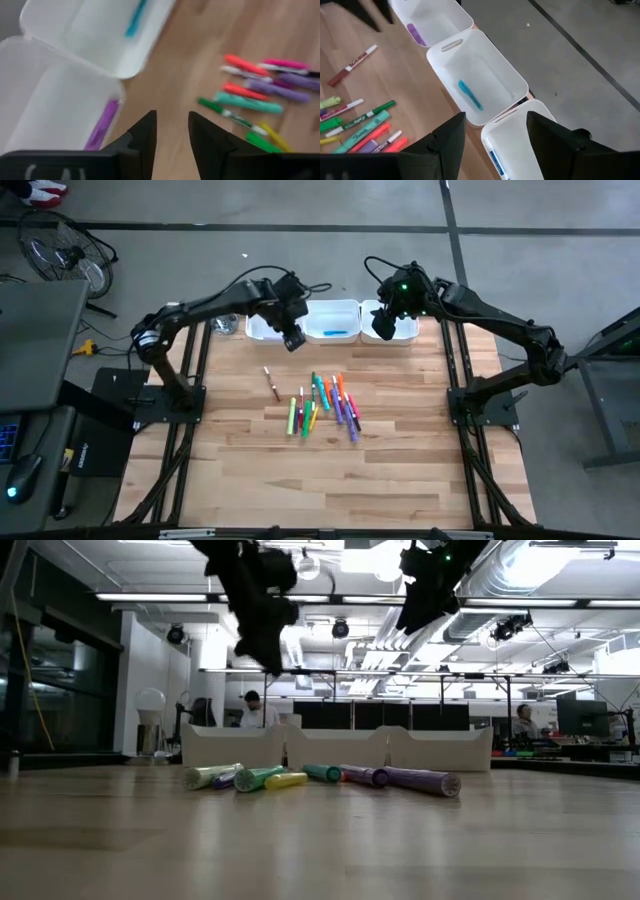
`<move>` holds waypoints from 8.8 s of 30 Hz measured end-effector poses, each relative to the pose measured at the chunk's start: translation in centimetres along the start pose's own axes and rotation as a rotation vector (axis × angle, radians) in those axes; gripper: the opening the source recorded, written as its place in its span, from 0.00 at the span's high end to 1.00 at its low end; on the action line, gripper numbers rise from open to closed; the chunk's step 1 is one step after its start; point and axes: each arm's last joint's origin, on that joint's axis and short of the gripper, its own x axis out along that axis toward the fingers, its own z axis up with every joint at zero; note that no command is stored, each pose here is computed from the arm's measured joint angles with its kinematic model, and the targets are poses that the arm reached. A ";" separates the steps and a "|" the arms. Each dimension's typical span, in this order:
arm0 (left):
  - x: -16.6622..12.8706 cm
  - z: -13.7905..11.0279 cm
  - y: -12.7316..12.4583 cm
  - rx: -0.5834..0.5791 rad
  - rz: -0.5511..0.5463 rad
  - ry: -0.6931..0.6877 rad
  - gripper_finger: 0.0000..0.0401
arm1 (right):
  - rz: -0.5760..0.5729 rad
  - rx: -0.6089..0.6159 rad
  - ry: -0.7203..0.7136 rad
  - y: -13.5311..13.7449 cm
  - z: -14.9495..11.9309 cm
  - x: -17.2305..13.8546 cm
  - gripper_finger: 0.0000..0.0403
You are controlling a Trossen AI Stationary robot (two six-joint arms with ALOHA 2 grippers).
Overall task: Pick & Place Markers
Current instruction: Put the brown marker pen into the right white bin
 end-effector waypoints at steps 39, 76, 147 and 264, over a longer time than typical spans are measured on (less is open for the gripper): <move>1.8 -13.4 -4.6 -0.760 0.062 0.106 0.73 | -0.021 0.008 0.002 -0.2 0.0 0.0 0.50; 3.0 -13.7 -4.4 -0.673 0.104 0.174 0.73 | 0.054 0.110 0.145 0.1 -1.4 -0.1 0.50; 12.3 -14.8 -3.8 1.049 -0.161 0.463 0.94 | 0.062 0.096 0.264 0.4 -3.2 0.5 0.50; -0.2 1.7 -6.2 0.519 0.199 -0.089 0.49 | 0.181 0.103 -0.546 5.2 -10.0 7.2 0.92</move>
